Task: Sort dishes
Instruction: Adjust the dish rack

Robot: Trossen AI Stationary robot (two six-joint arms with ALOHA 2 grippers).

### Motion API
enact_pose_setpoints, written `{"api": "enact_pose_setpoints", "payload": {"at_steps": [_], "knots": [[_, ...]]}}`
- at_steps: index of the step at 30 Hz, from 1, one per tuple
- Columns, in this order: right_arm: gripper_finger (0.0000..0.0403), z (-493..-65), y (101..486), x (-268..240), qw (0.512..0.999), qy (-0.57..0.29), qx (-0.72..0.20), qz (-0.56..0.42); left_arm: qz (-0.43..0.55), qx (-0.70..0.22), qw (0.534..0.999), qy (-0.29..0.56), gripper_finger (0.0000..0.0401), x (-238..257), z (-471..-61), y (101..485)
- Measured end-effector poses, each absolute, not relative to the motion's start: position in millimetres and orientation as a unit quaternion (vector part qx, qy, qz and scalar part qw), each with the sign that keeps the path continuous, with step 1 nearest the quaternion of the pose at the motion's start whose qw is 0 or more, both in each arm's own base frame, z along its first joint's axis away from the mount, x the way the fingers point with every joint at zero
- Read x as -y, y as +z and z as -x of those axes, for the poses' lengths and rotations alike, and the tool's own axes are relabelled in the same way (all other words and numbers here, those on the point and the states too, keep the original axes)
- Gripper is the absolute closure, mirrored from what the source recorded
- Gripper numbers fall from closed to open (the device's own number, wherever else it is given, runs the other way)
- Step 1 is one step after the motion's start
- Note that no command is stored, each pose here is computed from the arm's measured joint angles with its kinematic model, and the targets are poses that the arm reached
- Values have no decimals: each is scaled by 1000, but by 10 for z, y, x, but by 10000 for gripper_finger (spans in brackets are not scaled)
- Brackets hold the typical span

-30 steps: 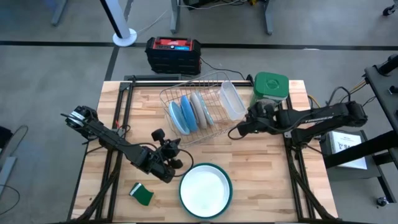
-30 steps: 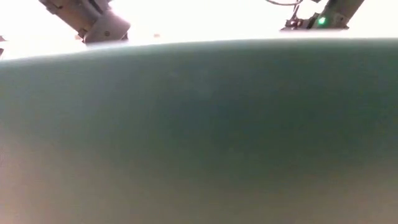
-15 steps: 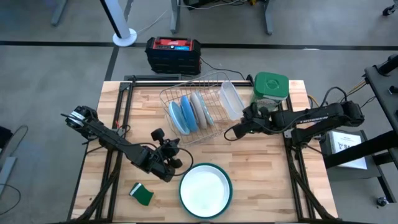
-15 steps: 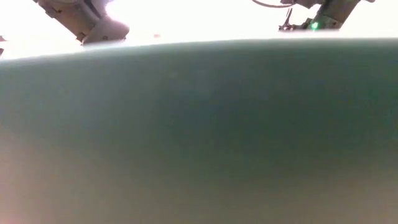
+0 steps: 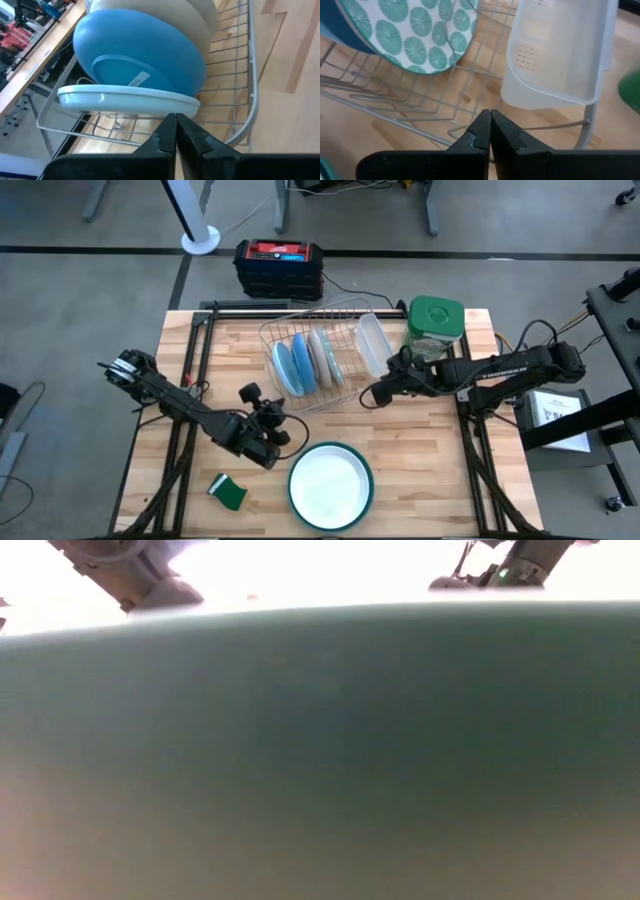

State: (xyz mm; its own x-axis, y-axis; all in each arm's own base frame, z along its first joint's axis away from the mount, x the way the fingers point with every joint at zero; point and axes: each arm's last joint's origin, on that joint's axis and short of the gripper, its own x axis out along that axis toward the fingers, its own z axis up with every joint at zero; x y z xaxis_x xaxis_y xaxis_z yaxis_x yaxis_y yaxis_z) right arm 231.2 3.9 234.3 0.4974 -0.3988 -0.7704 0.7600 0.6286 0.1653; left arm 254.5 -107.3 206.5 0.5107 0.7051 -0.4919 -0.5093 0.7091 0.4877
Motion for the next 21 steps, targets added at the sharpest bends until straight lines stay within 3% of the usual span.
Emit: {"api": "enact_pose_setpoints", "payload": {"at_steps": [21], "knots": [[403, -2635, 2176, -75, 849, -307, -344, -258, -169, -383, 821, 387, 401, 897, -2476, 2046]]}}
